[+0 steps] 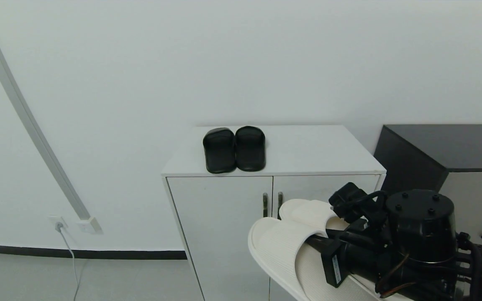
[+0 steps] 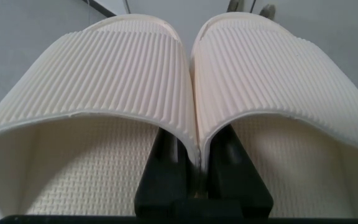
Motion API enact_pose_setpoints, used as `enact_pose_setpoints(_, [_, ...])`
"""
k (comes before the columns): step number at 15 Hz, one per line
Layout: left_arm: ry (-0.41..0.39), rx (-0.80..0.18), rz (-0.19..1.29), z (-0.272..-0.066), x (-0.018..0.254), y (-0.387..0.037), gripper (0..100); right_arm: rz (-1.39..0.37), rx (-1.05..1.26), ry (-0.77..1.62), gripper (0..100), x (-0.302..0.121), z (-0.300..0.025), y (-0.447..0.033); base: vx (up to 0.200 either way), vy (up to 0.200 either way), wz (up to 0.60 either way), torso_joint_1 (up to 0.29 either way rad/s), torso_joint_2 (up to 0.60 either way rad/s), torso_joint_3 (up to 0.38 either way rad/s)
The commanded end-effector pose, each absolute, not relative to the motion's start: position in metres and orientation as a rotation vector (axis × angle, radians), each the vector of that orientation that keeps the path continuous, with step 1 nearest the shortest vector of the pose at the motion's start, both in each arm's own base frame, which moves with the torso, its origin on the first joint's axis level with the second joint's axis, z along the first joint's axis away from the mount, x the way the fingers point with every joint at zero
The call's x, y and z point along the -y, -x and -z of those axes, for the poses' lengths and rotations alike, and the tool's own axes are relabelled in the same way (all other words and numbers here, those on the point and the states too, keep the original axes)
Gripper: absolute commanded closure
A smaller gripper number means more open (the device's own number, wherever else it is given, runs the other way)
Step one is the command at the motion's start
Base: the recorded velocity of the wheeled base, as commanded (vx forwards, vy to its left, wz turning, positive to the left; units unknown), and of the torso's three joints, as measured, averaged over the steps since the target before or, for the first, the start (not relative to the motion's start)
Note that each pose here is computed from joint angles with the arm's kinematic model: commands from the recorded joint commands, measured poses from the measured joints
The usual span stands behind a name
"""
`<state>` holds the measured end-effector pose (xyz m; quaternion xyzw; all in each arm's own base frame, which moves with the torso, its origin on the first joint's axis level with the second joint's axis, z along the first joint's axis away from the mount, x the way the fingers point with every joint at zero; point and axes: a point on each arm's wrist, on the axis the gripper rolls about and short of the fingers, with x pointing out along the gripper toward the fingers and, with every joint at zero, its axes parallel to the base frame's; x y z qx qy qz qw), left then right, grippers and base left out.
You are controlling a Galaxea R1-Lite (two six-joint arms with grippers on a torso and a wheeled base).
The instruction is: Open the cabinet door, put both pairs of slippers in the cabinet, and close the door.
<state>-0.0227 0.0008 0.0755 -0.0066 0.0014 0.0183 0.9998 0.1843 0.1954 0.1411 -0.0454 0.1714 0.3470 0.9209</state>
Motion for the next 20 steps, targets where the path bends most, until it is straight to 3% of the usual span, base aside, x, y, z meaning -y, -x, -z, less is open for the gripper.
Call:
enact_pose_setpoints(1, [0.014,-0.003,-0.037,-0.0754,-0.0008,0.0227,0,-0.712,-0.356,0.095,100,-0.1952,-0.1399,-0.1841,0.0,0.0,0.0,-0.217,0.53,0.315])
enact_pose_setpoints(20, [0.012,-0.001,-0.037,-0.0755,-0.0008,0.0227,0,-0.711,-0.37,0.102,100,-0.1938,-0.1361,-0.1827,0.0,0.0,0.0,-0.154,0.49,0.337])
